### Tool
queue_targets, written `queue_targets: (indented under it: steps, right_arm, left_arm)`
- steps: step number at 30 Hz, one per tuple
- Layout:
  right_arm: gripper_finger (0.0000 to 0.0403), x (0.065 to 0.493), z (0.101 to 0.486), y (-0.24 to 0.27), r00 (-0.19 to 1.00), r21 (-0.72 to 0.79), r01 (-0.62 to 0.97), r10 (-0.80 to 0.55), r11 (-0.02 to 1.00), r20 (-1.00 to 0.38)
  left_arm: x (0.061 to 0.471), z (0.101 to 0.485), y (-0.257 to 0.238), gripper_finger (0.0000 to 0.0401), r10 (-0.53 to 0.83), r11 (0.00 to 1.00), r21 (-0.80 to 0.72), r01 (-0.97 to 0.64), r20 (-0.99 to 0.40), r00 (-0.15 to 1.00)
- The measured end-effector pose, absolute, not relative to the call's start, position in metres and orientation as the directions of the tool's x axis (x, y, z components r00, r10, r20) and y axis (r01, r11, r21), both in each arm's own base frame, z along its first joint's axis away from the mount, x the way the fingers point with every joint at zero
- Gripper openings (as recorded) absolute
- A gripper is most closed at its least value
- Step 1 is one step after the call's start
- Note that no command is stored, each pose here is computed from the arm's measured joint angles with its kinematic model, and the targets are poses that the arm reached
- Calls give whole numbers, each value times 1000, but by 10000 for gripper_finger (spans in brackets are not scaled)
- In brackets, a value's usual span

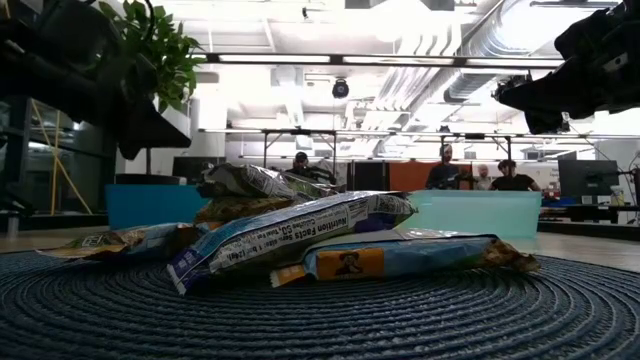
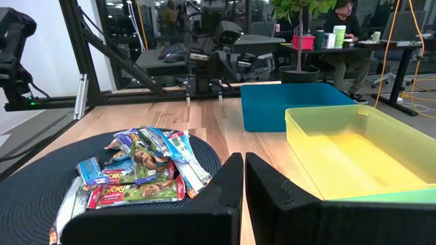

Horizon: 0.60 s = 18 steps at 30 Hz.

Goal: Pick and place Granola Bars by type
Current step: Put the blue granola bar into the green bin

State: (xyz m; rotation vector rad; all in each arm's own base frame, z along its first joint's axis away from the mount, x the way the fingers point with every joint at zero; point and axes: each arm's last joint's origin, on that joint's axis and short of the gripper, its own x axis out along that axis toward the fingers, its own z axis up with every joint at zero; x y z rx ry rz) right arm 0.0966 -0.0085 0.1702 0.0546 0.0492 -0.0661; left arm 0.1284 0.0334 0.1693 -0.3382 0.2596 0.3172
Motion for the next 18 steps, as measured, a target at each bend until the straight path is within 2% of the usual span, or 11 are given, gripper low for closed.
queue_targets:
  steps: [10,18]
  right_arm:
    - [0,97,170,-9,996,51,75,-72,996,-50]
    - [0,96,171,-12,984,-4,171,-171,985,-43]
  left_arm:
    - [131,177,28,0,64,894,-420,-157,-227,972]
    - [132,183,28,0,49,878,-462,-123,-170,984]
